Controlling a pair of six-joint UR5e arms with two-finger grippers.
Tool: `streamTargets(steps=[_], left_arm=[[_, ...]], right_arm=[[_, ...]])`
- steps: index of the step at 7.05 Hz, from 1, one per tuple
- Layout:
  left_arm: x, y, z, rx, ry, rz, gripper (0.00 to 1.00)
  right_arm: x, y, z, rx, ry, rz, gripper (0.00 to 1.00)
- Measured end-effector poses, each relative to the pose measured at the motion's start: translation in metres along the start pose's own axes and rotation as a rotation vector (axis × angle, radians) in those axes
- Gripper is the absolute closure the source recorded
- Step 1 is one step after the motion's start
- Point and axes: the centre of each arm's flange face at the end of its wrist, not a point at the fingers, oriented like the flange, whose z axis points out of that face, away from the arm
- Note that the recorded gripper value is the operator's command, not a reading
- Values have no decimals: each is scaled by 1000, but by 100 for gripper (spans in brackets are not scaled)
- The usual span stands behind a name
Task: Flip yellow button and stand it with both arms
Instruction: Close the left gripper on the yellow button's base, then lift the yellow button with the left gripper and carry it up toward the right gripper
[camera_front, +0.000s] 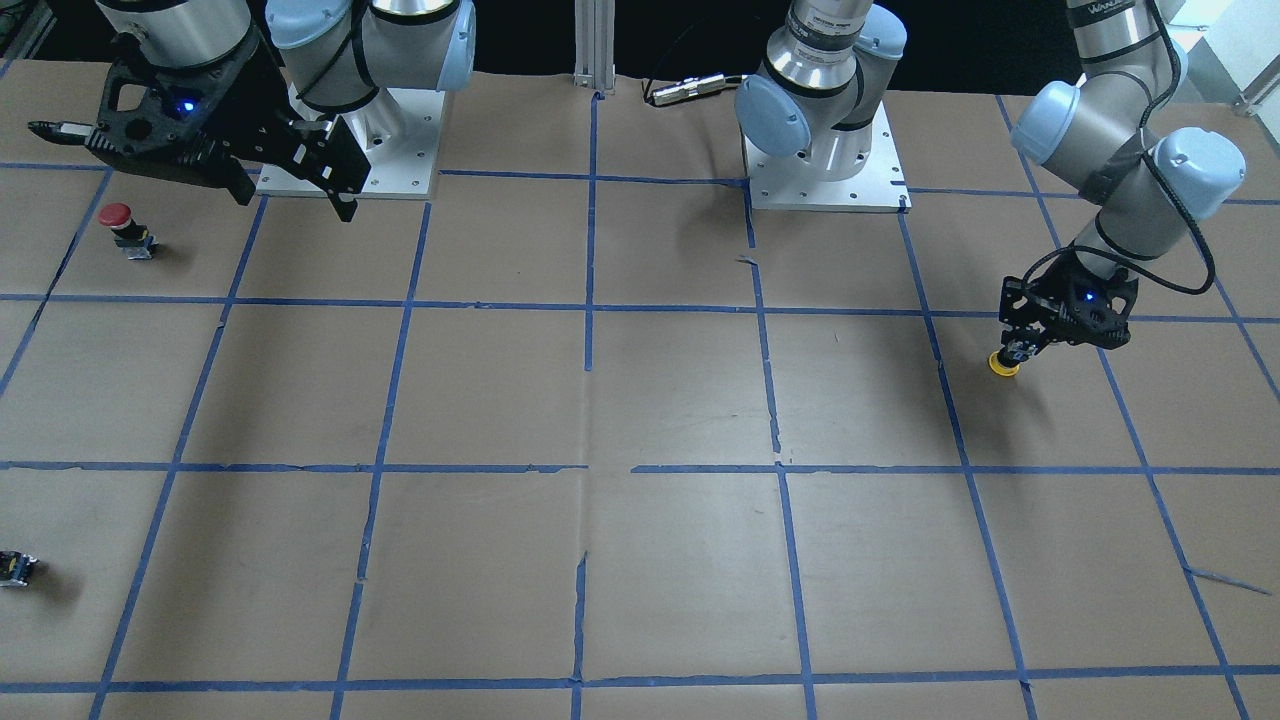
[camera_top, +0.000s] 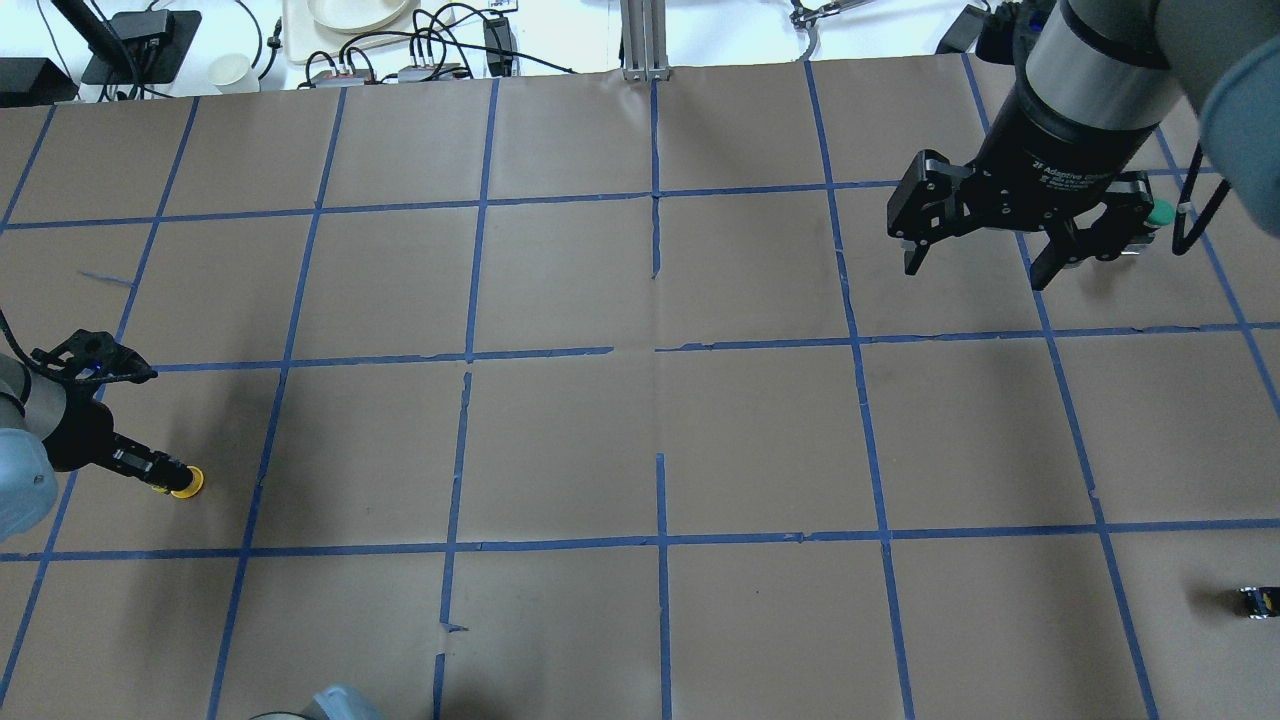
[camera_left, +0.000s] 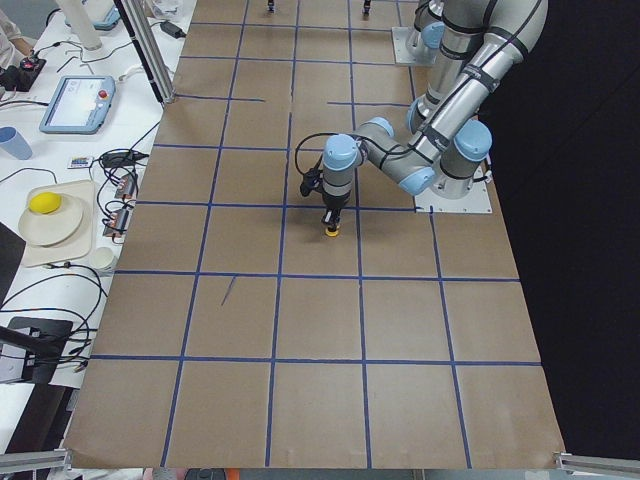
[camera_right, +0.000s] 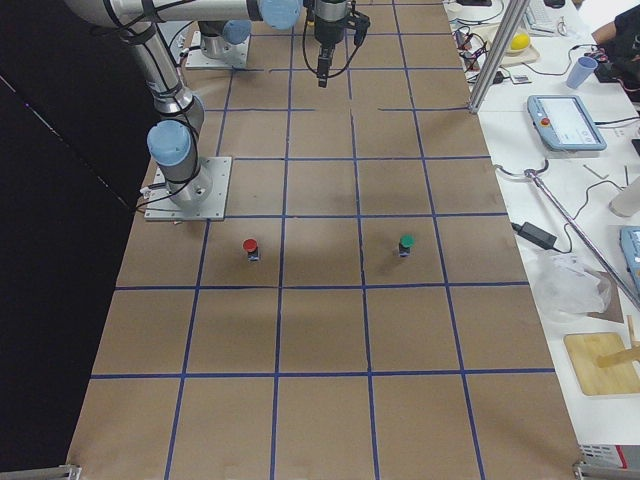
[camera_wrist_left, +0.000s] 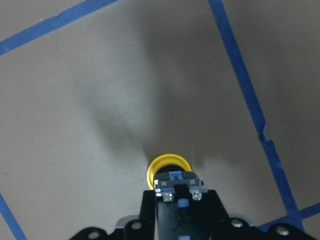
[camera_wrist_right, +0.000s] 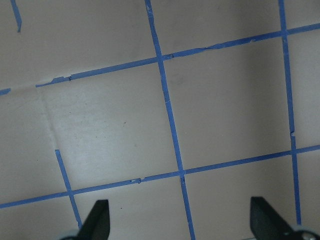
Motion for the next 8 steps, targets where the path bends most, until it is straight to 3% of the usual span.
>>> streamTargets(steps=[2, 3, 5, 7, 8], left_arm=[[3, -5, -13, 30, -8, 10, 74], [13, -11, -25, 68, 18, 11, 74], [58, -37, -68, 167, 189, -27, 74], [112, -76, -119, 250, 422, -113, 74], [150, -101, -140, 270, 535, -145, 74]], right_arm=[[1, 0, 2, -6, -2, 2, 0], [1, 1, 1, -8, -2, 3, 0], [2, 1, 0, -6, 0, 2, 0], [2, 0, 1, -9, -14, 24, 0], [-1, -2, 1, -20, -61, 113, 0]])
